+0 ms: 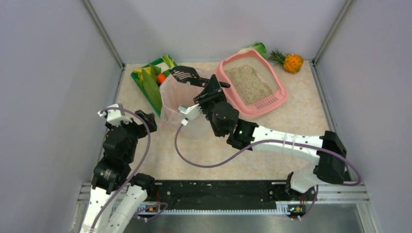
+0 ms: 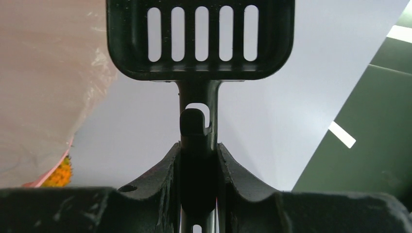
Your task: Clean the litter box
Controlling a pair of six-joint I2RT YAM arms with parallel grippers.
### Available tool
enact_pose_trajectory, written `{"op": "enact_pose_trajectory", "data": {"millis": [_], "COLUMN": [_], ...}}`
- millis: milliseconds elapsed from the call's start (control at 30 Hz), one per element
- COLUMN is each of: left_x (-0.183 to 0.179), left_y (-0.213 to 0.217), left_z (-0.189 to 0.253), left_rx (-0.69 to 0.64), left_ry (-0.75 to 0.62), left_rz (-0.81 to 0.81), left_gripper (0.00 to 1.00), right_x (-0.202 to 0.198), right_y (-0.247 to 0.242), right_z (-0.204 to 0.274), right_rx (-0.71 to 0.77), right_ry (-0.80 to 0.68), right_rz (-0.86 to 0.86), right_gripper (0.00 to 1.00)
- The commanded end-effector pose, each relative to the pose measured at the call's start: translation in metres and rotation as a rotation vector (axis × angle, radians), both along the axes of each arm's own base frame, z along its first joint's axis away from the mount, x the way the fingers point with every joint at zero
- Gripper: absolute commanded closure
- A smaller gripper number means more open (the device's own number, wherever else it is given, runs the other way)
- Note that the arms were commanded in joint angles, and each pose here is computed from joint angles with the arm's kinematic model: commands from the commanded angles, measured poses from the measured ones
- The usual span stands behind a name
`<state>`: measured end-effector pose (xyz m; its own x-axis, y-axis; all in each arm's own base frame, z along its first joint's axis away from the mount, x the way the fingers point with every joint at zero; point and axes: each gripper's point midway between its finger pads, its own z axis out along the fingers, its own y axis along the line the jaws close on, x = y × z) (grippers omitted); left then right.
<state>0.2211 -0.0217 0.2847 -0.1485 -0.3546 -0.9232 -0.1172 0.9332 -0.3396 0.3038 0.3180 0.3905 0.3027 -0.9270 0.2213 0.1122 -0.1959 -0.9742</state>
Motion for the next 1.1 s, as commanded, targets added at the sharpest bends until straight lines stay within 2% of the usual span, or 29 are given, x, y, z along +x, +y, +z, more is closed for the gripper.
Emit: {"op": "enact_pose_trajectory", "data": {"millis": [0, 67, 133, 333, 400, 500, 533, 567, 600, 633, 667, 700, 733, 767, 800, 833, 867, 933, 967, 1000, 1033, 1067], "left_x": [0.0, 0.0, -0.001, 0.001, 0.003, 0.005, 0.005, 0.005, 0.005, 0.005, 0.005, 0.004, 0.004, 0.004, 0.004, 0.004, 0.005, 0.006, 0.006, 0.006, 0.006, 0.007], "left_y": [0.001, 0.001, 0.002, 0.001, -0.001, -0.003, -0.003, -0.003, -0.004, -0.004, -0.003, -0.003, -0.004, -0.004, -0.004, -0.003, -0.004, -0.006, -0.005, -0.005, -0.006, -0.006], "left_z": [0.008, 0.008, 0.009, 0.009, 0.008, 0.011, 0.01, 0.01, 0.01, 0.009, 0.008, 0.008, 0.008, 0.009, 0.008, 0.007, 0.007, 0.009, 0.01, 0.009, 0.01, 0.011], "left_rx": [-0.018, -0.014, -0.013, -0.01, -0.01, -0.01, -0.012, -0.014, -0.014, -0.016, -0.019, -0.023, -0.023, -0.023, -0.024, -0.027, -0.03, -0.028, -0.028, -0.029, -0.029, -0.029], "left_ry": [-0.042, -0.043, -0.044, -0.052, -0.052, -0.051, -0.049, -0.048, -0.049, -0.047, -0.046, -0.047, -0.048, -0.049, -0.048, -0.045, -0.049, -0.053, -0.054, -0.052, -0.053, -0.056], "left_rz": [0.01, 0.008, 0.009, 0.003, -0.003, -0.012, -0.01, -0.012, -0.014, -0.012, -0.009, -0.008, -0.012, -0.016, -0.01, -0.004, -0.006, -0.019, -0.015, -0.013, -0.016, -0.021], "left_gripper": [0.01, 0.01, 0.01, 0.01, 0.01, 0.01, 0.01, 0.01, 0.01, 0.01, 0.01, 0.01, 0.01, 0.01, 0.01, 0.01, 0.01, 0.01, 0.01, 0.01, 0.01, 0.01], "right_x": [-0.011, -0.01, -0.01, -0.014, -0.015, -0.009, -0.008, -0.008, -0.008, -0.007, -0.006, -0.004, -0.001, -0.003, 0.001, 0.001, -0.002, -0.005, -0.003, 0.001, 0.002, 0.003], "right_y": [0.003, 0.004, 0.004, -0.003, 0.003, -0.006, -0.003, -0.002, -0.005, -0.004, 0.004, 0.007, 0.0, -0.012, -0.005, 0.006, 0.01, -0.002, -0.001, 0.005, 0.005, 0.0], "right_z": [0.037, 0.038, 0.022, 0.021, 0.008, 0.033, 0.023, 0.017, 0.031, 0.04, 0.033, 0.009, 0.014, 0.051, 0.045, 0.022, 0.011, 0.049, 0.031, 0.004, -0.008, 0.003], "right_rx": [-0.008, -0.002, -0.069, -0.058, -0.125, -0.013, -0.058, -0.099, -0.043, 0.026, 0.028, -0.069, -0.06, 0.075, 0.126, 0.059, 0.014, 0.138, 0.082, 0.028, 0.026, 0.113], "right_ry": [-0.107, -0.106, -0.063, -0.066, -0.026, -0.069, -0.024, -0.041, -0.106, -0.107, -0.033, 0.049, -0.029, -0.179, -0.094, 0.074, 0.136, -0.125, -0.089, 0.073, 0.181, 0.164], "right_rz": [0.049, 0.062, 0.064, 0.079, 0.091, 0.079, 0.077, 0.073, 0.074, 0.082, 0.095, 0.08, 0.045, 0.035, 0.058, 0.078, 0.082, 0.078, 0.078, 0.081, 0.074, 0.05], "right_gripper": [1.0, 1.0, 1.0, 1.0, 1.0, 1.0, 1.0, 1.0, 1.0, 1.0, 1.0, 1.0, 1.0, 1.0, 1.0, 1.0, 1.0, 1.0, 1.0, 1.0, 1.0, 1.0]}}
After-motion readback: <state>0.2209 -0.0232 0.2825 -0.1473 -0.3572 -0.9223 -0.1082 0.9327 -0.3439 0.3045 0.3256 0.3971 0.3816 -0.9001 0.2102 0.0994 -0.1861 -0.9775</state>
